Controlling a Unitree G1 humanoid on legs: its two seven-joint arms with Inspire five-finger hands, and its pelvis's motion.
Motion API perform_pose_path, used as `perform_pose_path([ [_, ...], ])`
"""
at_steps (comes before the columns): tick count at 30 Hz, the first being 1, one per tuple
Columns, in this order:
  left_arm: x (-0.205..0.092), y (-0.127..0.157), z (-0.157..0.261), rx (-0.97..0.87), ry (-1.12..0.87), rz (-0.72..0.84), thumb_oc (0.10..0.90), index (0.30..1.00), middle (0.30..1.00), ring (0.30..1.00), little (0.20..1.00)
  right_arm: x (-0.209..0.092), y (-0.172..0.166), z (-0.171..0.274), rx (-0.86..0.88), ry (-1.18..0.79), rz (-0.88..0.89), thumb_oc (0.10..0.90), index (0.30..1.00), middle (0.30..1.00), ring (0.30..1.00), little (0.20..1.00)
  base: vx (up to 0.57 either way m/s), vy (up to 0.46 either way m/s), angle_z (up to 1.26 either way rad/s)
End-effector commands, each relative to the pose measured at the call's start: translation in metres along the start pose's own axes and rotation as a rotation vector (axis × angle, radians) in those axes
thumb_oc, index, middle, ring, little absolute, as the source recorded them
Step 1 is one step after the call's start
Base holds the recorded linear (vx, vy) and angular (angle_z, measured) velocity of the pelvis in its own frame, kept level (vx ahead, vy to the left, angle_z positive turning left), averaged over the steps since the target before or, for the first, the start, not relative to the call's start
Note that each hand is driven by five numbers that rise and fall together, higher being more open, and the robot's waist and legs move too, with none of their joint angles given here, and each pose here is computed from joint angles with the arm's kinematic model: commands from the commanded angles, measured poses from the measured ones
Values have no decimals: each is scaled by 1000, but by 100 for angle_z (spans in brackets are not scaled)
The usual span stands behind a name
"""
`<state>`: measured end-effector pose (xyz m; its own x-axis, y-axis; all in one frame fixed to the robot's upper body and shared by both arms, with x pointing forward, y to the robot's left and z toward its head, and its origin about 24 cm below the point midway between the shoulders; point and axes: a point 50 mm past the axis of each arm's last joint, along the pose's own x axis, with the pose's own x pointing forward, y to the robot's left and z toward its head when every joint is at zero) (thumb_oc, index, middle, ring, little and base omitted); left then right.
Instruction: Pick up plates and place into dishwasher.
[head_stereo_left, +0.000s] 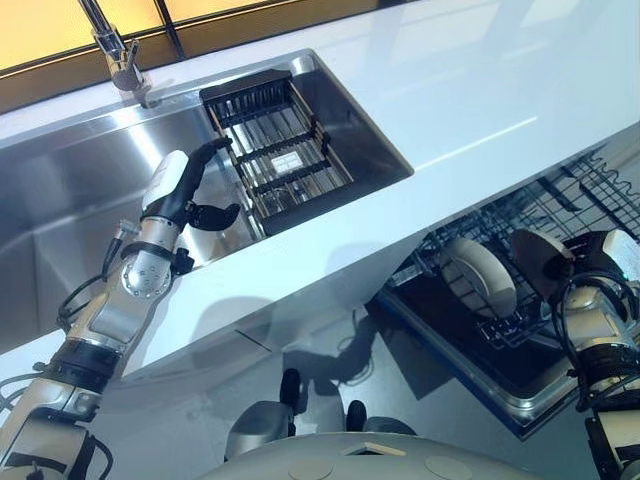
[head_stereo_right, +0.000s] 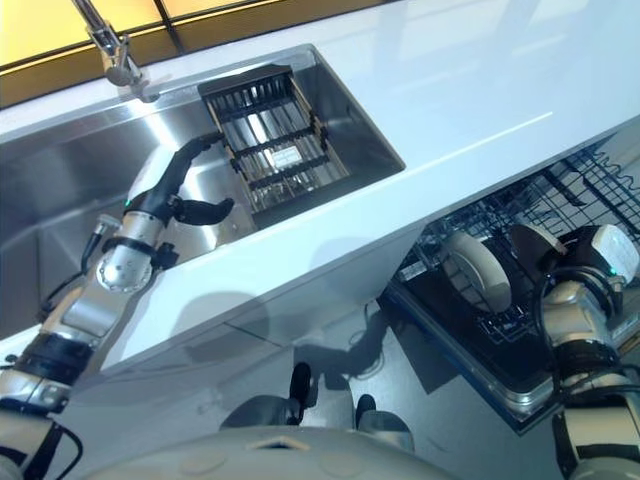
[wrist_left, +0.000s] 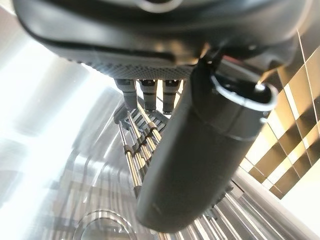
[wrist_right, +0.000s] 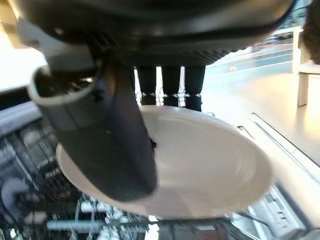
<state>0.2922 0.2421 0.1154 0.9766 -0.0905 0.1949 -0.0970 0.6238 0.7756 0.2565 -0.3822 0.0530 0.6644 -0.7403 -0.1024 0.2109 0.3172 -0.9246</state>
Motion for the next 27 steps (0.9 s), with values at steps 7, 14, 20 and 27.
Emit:
perform_pose_path([
  [7, 13, 2, 45, -46, -236, 71, 800, 900, 900, 900, 900, 16, -46, 43, -46, -114, -142, 100, 300, 300, 300, 200, -81, -29, 6],
  [14, 24, 11, 56, -40, -284, 103, 800, 900, 900, 900, 900, 22, -50, 53, 5, -64, -115, 355, 519, 519, 519, 455, -89, -2, 4],
  [20, 29, 13, 62, -40, -309, 111, 800, 900, 900, 900, 900, 28, -51, 54, 62, -2, -95, 800, 900, 900, 900, 900, -57, 10, 3],
  [27, 28, 10, 60, -33, -299, 113, 800, 900, 900, 900, 900, 27, -51, 54, 142, 14, -87, 800, 900, 900, 900, 900, -6, 17, 1],
])
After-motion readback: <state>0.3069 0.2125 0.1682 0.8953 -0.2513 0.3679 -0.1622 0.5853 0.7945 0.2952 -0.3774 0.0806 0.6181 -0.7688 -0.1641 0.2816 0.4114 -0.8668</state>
